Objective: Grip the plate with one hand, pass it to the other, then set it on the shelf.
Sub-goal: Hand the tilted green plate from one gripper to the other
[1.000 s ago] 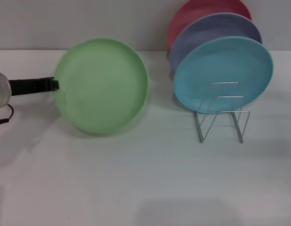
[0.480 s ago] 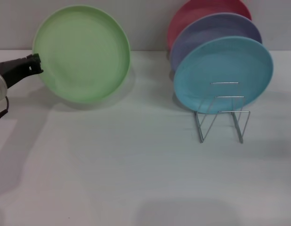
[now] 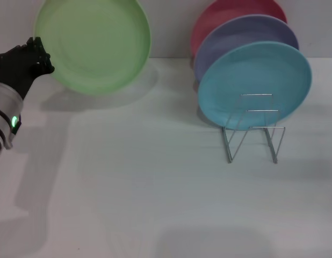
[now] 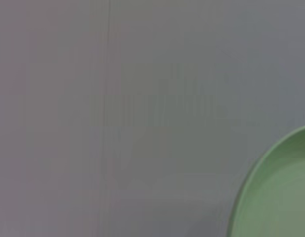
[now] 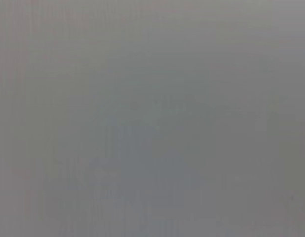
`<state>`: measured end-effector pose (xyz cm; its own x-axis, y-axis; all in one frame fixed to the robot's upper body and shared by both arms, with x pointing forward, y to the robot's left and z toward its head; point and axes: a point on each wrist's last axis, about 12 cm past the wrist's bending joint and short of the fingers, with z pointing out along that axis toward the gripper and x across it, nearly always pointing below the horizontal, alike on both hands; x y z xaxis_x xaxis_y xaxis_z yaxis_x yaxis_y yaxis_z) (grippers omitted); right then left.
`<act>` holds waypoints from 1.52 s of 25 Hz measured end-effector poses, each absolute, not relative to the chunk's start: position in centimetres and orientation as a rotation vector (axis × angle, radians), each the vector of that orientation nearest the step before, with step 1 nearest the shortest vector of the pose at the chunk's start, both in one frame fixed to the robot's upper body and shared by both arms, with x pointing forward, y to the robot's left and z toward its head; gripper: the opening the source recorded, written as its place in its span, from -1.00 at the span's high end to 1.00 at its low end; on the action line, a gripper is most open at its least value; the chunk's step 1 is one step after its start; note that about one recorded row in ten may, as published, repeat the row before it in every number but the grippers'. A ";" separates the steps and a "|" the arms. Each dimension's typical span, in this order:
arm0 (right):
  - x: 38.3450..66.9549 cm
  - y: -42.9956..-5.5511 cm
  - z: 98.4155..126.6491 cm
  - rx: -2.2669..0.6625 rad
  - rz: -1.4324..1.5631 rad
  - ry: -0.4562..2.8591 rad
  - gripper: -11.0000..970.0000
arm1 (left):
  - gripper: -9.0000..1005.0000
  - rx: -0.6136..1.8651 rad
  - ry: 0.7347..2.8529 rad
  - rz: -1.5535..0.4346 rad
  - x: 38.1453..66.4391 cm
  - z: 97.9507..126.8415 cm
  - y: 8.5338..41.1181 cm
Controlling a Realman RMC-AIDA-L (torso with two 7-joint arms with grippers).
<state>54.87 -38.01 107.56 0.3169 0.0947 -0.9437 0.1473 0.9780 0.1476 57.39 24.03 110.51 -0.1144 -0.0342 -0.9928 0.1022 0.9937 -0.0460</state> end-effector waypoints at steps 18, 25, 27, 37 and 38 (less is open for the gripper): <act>54.6 -38.0 107.4 0.225 -0.038 1.255 -0.50 | 0.90 -0.121 1.363 -0.316 51.9 104.9 26.6; 52.2 -37.1 106.4 0.217 -0.005 1.220 -0.50 | 0.90 -0.113 1.329 -0.317 49.6 104.0 27.9; 51.2 -36.5 106.1 0.198 0.024 1.196 -0.50 | 0.90 -0.103 1.331 -0.309 49.2 103.8 27.8; 47.1 -33.4 104.4 0.107 0.168 1.189 -0.50 | 0.90 0.004 1.356 -0.284 48.2 103.2 26.3; 46.7 -32.8 104.2 0.089 0.165 1.191 -0.50 | 0.90 0.018 1.358 -0.279 48.2 103.2 26.1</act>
